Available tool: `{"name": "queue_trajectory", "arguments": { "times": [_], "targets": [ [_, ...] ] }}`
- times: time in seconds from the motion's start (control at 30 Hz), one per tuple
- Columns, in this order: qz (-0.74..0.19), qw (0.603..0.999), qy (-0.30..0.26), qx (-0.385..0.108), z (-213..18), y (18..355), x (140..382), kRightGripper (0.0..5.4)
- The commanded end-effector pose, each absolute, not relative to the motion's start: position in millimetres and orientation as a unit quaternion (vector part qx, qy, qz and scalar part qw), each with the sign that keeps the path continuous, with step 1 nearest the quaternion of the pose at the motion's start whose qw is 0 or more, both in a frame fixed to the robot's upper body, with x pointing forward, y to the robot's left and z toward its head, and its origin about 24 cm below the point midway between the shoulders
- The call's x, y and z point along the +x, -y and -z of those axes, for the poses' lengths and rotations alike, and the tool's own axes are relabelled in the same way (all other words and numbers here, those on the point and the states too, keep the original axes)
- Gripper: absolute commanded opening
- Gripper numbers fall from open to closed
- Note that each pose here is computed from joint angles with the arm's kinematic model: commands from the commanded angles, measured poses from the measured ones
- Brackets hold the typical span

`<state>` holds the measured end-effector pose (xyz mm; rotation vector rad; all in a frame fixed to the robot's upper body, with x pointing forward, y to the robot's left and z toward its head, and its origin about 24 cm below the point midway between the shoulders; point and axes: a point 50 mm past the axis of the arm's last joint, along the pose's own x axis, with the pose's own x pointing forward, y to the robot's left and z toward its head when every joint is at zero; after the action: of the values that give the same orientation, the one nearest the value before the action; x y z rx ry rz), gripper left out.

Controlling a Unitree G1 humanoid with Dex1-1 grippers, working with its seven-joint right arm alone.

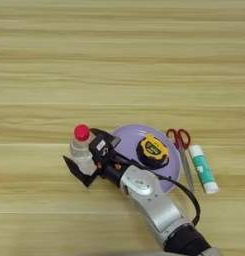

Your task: Move the objects on the table

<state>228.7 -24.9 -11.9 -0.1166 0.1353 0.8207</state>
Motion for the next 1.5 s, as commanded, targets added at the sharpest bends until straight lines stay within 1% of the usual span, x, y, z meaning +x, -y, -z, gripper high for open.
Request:
{"name": "queue_trajectory", "arguments": {
  "times": [0.03, 0.27, 0.53, 0.8, 0.97, 1.17, 1.3, 1.5],
  "targets": [
    [-0.391, 0.919, -0.001, -0.047, -15.7, 17.0, 241.8, 5.38],
    [-0.392, 0.919, 0.032, -0.039, -32.2, 16.9, 240.7, 5.38],
    [-0.398, 0.915, 0.051, -0.027, -47.8, 14.7, 233.3, 5.38],
    [-0.399, 0.913, 0.084, -0.01, -72.4, 16.5, 227.0, 5.38],
    [-0.391, 0.914, 0.107, -0.009, -87.2, 20.6, 226.3, 5.38],
    [-0.351, 0.927, 0.134, -0.011, -102.6, 38.1, 235.3, 5.38],
    [-0.315, 0.935, 0.159, -0.029, -111.4, 52.8, 242.2, 5.38],
    [-0.262, 0.951, 0.16, -0.038, -114.5, 82.8, 244.3, 5.38]
  ]
}}
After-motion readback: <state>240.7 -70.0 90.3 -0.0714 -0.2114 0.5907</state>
